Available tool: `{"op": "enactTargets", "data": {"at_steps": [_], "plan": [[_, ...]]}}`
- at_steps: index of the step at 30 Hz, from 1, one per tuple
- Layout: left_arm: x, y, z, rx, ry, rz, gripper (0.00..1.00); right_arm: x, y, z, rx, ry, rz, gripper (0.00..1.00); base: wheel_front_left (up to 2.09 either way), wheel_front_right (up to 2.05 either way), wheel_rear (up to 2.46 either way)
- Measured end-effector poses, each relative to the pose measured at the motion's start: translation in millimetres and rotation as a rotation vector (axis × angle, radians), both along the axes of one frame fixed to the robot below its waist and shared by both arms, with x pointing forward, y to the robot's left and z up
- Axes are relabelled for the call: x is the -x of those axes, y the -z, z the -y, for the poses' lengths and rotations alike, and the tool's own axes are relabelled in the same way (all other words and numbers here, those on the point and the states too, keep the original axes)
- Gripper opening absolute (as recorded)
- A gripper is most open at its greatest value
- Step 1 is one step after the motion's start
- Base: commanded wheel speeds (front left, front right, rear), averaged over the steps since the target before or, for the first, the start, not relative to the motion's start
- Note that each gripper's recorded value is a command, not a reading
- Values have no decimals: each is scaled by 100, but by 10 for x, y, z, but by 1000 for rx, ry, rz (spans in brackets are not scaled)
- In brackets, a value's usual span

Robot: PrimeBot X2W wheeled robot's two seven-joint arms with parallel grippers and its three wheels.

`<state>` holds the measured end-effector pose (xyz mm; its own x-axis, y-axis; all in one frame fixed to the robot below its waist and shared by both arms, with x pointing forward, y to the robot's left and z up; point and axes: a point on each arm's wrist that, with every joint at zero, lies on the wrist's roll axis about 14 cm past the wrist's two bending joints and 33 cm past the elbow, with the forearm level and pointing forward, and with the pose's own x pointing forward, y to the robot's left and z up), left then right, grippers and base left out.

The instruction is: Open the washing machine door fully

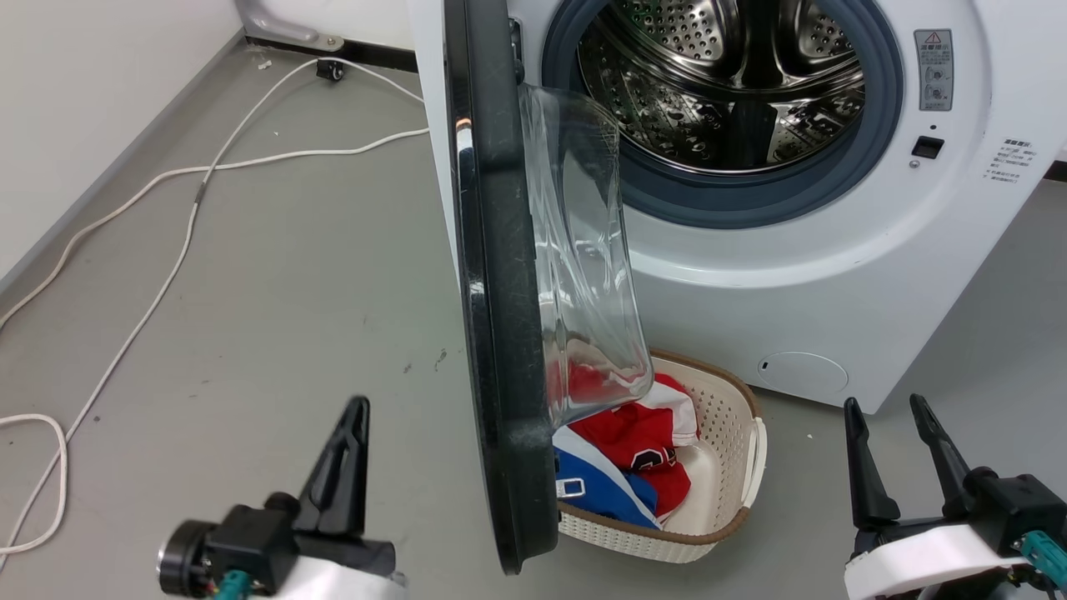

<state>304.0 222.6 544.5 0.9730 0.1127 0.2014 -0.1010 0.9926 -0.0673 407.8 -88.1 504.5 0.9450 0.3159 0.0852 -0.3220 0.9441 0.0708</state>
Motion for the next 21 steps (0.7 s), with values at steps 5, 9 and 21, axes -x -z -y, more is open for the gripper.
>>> {"op": "enactTargets", "data": {"at_steps": [5, 9, 21], "plan": [[-49, -499, -121, -35, -37, 151, 0, -12, 1, 3, -3, 2, -1, 100, 0, 0, 0], [-60, -983, -163, -72, -52, 298, 0, -10, 19, 1, -1, 1, -6, 100, 0, 0, 0], [-72, -1670, 395, -109, 130, 524, 0, 14, 41, 42, 2, 12, -13, 100, 0, 0, 0]]}}
